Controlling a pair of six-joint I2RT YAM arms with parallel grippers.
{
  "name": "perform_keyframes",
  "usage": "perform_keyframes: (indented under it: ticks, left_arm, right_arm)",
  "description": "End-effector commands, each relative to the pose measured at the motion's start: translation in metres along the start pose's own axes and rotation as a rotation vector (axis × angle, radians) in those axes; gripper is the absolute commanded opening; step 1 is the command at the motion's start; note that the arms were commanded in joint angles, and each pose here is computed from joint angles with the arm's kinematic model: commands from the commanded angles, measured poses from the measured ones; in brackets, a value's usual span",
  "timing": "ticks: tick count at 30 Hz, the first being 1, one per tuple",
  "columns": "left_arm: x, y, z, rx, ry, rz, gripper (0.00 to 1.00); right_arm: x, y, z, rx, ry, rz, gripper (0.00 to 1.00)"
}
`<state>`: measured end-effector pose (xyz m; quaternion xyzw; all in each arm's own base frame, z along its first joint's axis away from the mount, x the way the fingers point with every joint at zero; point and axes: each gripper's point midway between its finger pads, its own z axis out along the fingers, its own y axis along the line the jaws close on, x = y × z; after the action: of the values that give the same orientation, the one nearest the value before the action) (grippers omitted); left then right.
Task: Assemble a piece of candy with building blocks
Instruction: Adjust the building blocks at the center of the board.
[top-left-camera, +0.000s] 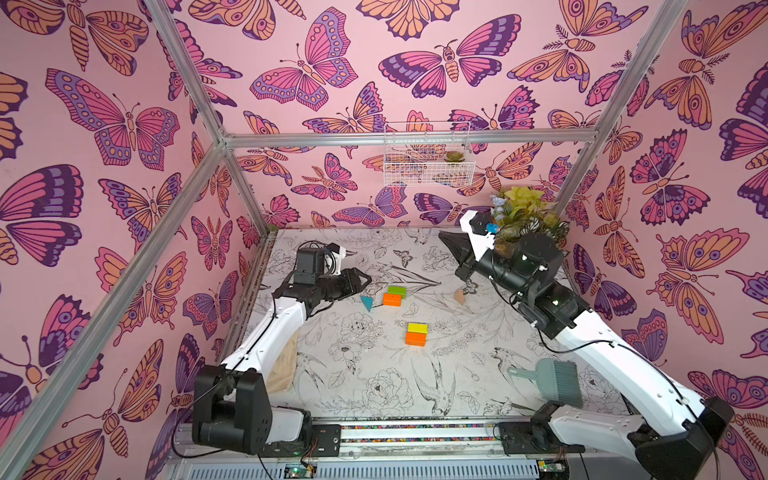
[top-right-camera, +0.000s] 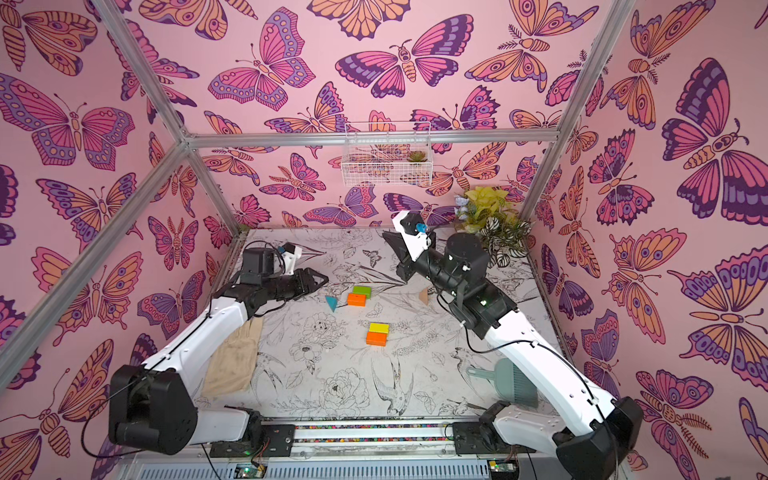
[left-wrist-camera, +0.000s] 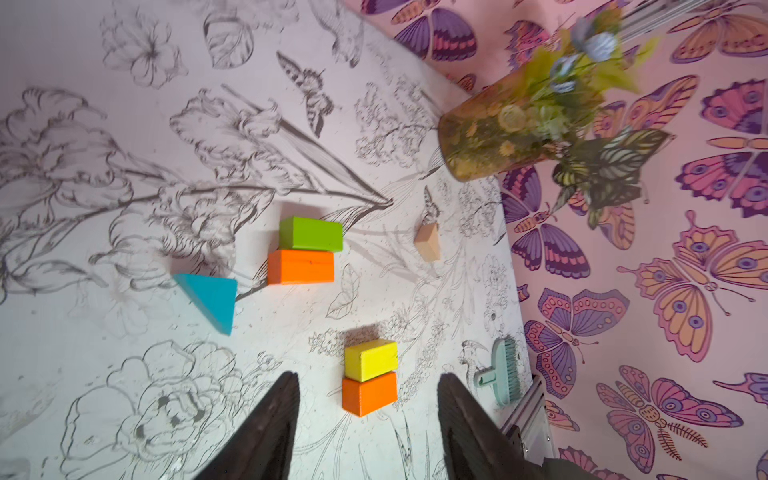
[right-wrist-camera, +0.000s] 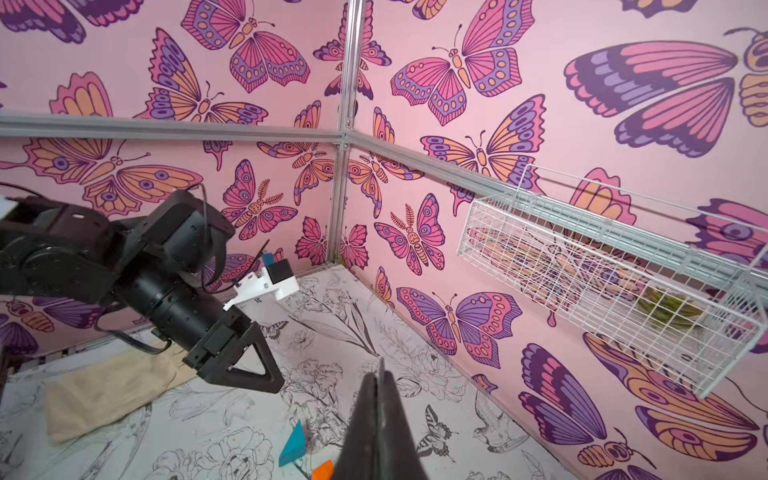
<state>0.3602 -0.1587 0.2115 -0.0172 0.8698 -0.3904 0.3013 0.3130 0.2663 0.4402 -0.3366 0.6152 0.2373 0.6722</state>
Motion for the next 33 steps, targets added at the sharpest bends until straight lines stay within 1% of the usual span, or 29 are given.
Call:
perform_keyframes:
  ticks: [1, 2, 3, 4, 6, 7, 10, 15, 17, 20, 25, 28, 33]
  left_arm:
    - [-0.012, -0.014, -0.002, 0.076, -0.046, 0.051, 0.60]
    - [-0.011, -0.014, 0.000, 0.084, -0.035, 0.038, 0.60]
    - [-0.010, -0.011, 0.004, 0.083, -0.024, 0.019, 0.60]
    - [-0.008, -0.007, 0.008, 0.081, -0.010, -0.007, 0.60]
    - [0.000, 0.003, 0.018, 0.070, 0.027, -0.067, 0.57]
    - [0.004, 0.008, 0.023, 0.067, 0.047, -0.092, 0.55]
    - [0.016, 0.021, 0.036, 0.053, 0.098, -0.135, 0.46]
    - [0.028, 0.032, 0.054, 0.031, 0.151, -0.152, 0.29]
    - [0.034, 0.041, 0.063, 0.013, 0.187, -0.171, 0.18]
    - [0.041, 0.051, 0.076, -0.002, 0.238, -0.199, 0.08]
    - [0.049, 0.067, 0.092, -0.070, 0.288, -0.211, 0.04]
    - [0.049, 0.074, 0.099, -0.097, 0.306, -0.220, 0.02]
    - [0.051, 0.079, 0.108, -0.132, 0.329, -0.208, 0.02]
  right_arm:
    - [0.057, -0.008, 0.026, 0.006, 0.252, -0.017, 0.10]
    - [0.077, -0.014, 0.037, 0.018, 0.328, 0.002, 0.20]
    - [0.093, -0.020, 0.047, 0.030, 0.387, 0.028, 0.26]
    - [0.110, -0.025, 0.056, 0.043, 0.453, 0.066, 0.21]
    - [0.146, -0.028, 0.075, 0.032, 0.556, 0.168, 0.02]
    - [0.162, -0.031, 0.082, 0.038, 0.596, 0.218, 0.00]
    - [0.200, -0.028, 0.098, 0.030, 0.685, 0.290, 0.00]
    - [0.259, -0.020, 0.111, 0.025, 0.800, 0.374, 0.00]
    - [0.279, -0.013, 0.114, -0.001, 0.829, 0.402, 0.00]
    - [0.299, 0.000, 0.118, -0.053, 0.858, 0.459, 0.00]
    - [0.316, 0.004, 0.124, -0.059, 0.864, 0.490, 0.00]
    - [0.328, 0.007, 0.126, -0.079, 0.892, 0.507, 0.00]
    - [0.349, 0.007, 0.126, -0.073, 0.936, 0.515, 0.00]
